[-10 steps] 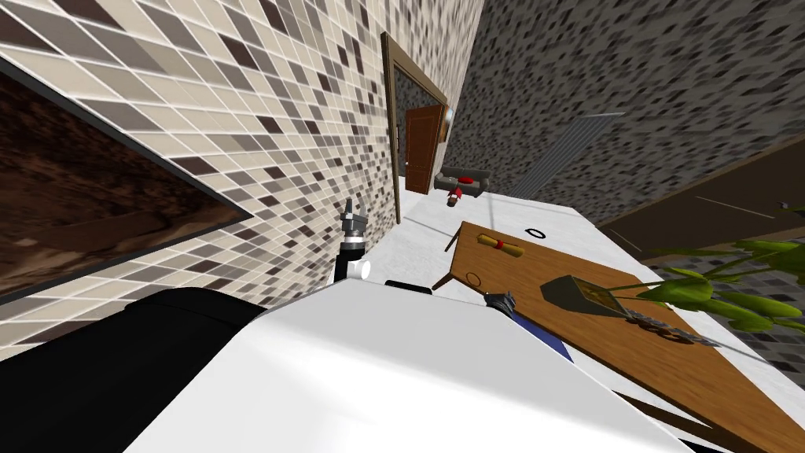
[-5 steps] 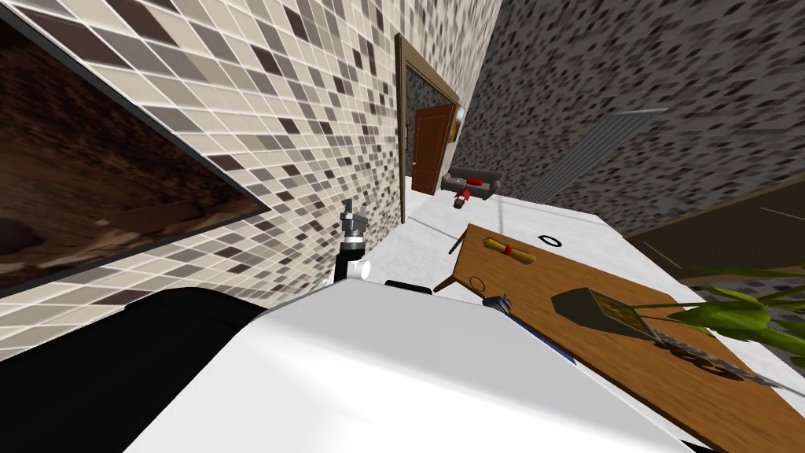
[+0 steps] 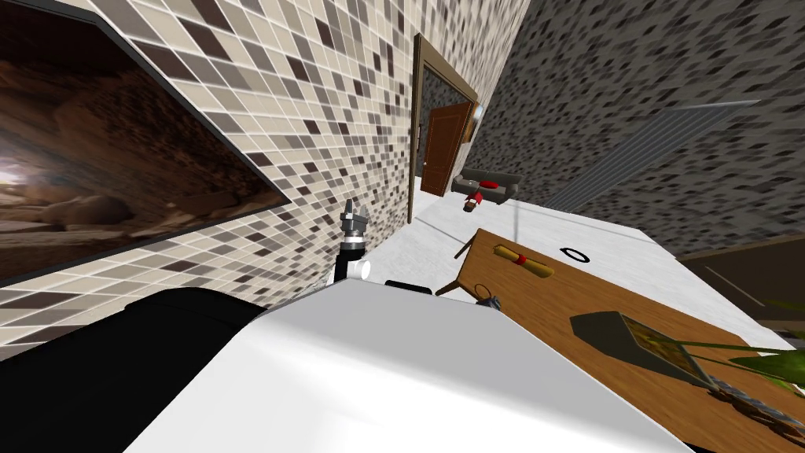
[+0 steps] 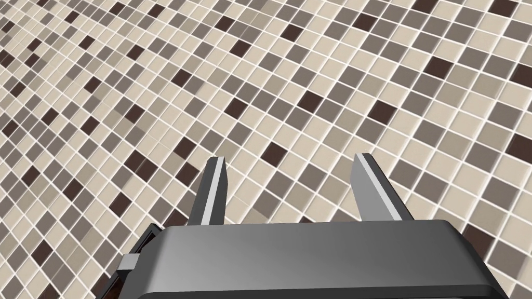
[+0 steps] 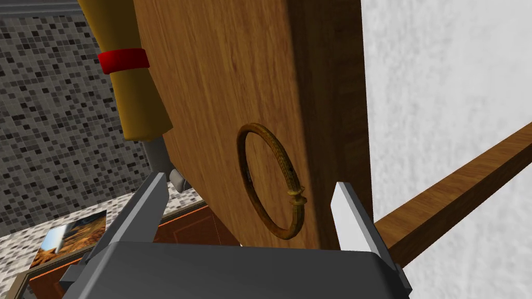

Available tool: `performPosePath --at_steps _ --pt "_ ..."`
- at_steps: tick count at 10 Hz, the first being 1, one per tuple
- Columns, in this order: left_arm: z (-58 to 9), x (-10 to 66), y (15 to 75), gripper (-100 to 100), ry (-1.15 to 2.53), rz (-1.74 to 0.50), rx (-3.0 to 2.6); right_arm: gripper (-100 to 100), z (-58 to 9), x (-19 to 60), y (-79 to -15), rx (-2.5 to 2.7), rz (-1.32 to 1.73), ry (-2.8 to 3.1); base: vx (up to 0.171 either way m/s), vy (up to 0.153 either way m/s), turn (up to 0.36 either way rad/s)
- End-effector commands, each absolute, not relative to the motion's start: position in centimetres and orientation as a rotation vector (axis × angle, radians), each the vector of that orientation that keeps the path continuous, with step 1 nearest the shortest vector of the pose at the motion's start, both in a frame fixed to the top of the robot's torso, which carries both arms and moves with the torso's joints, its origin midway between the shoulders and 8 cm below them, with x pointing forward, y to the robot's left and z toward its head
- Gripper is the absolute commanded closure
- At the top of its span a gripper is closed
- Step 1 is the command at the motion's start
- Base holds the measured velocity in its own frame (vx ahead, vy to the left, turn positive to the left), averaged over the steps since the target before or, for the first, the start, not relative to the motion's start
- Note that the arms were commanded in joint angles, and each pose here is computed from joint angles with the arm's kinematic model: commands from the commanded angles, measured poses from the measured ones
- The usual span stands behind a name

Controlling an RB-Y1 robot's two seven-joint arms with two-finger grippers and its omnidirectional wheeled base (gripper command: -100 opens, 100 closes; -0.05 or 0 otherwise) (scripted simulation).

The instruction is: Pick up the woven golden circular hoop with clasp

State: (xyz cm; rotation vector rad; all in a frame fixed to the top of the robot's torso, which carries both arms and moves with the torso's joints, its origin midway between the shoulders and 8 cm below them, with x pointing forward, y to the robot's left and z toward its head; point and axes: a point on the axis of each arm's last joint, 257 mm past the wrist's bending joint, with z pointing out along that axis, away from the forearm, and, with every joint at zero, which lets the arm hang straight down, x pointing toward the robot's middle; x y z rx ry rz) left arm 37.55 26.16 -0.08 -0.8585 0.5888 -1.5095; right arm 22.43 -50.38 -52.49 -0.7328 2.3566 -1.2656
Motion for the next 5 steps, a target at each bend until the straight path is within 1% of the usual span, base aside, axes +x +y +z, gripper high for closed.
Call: performPosePath --at_steps 1,2,3,4,5 --pt "-0.1 37.6 26.2 0 0.589 -1.509 -0.859 -100 -53.3 22.3 -49.0 -0.759 -1.257 2.369 0.005 -0.020 0.134" --pt "-0.1 37.6 26.2 0 0.589 -1.509 -0.859 -100 -54.1 22.2 -47.5 -0.771 -1.238 2.382 0.006 -0.021 0.129" --pt "-0.1 37.6 26.2 0 0.589 -1.509 -0.859 -100 -53.8 22.4 -48.0 -0.762 -1.247 2.375 0.003 -0.010 0.027" --pt "-0.1 37.6 26.2 0 0.589 -1.509 -0.859 0 -53.8 22.5 -47.8 -0.764 -1.246 2.376 0.000 0.000 0.000" --pt "-0.1 37.6 26.2 0 0.589 -1.509 -0.859 -100 -54.2 22.6 -47.3 -0.751 -1.250 2.382 -0.009 -0.051 0.050"
